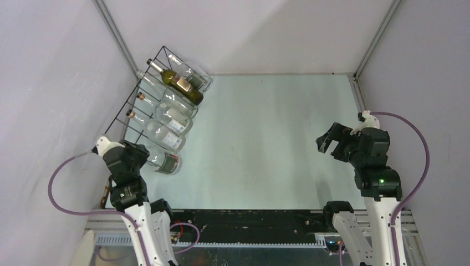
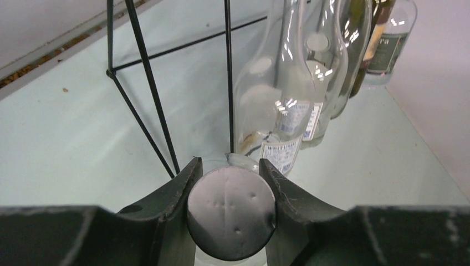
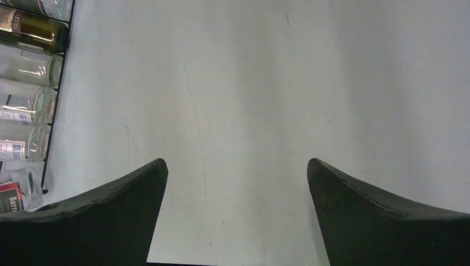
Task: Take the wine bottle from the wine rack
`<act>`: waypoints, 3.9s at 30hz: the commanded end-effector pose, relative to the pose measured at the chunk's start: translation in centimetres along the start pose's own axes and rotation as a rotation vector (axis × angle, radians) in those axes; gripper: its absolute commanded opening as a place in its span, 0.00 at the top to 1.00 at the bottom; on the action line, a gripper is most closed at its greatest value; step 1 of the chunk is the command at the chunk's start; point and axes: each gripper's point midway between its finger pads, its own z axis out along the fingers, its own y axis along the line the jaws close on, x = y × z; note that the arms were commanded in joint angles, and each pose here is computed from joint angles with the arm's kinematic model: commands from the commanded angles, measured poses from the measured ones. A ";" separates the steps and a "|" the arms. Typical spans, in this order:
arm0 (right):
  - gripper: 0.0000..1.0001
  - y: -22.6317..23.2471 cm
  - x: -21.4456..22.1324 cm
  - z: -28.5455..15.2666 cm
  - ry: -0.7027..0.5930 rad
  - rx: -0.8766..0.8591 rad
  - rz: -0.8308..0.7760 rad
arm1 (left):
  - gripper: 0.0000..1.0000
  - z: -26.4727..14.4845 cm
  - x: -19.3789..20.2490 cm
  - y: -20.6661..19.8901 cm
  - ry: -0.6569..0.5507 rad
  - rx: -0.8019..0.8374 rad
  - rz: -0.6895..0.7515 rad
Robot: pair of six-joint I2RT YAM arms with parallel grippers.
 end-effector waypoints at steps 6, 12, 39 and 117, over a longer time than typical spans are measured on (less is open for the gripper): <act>0.00 0.1 0.0 -0.4 -0.011 -0.003 0.014 | 1.00 -2.5 -1.7 -4.3 -0.063 0.194 0.017; 0.00 0.1 0.1 -0.3 -0.008 -0.004 0.022 | 1.00 -2.8 -0.6 -5.2 -0.020 0.244 0.013; 0.03 0.4 0.6 -1.4 -0.030 -0.031 0.040 | 1.00 -6.1 4.1 -19.6 0.050 0.539 0.156; 0.00 20.4 5.3 0.7 -0.123 -0.537 -0.398 | 0.00 -12.3 4.4 -15.6 0.118 0.685 0.485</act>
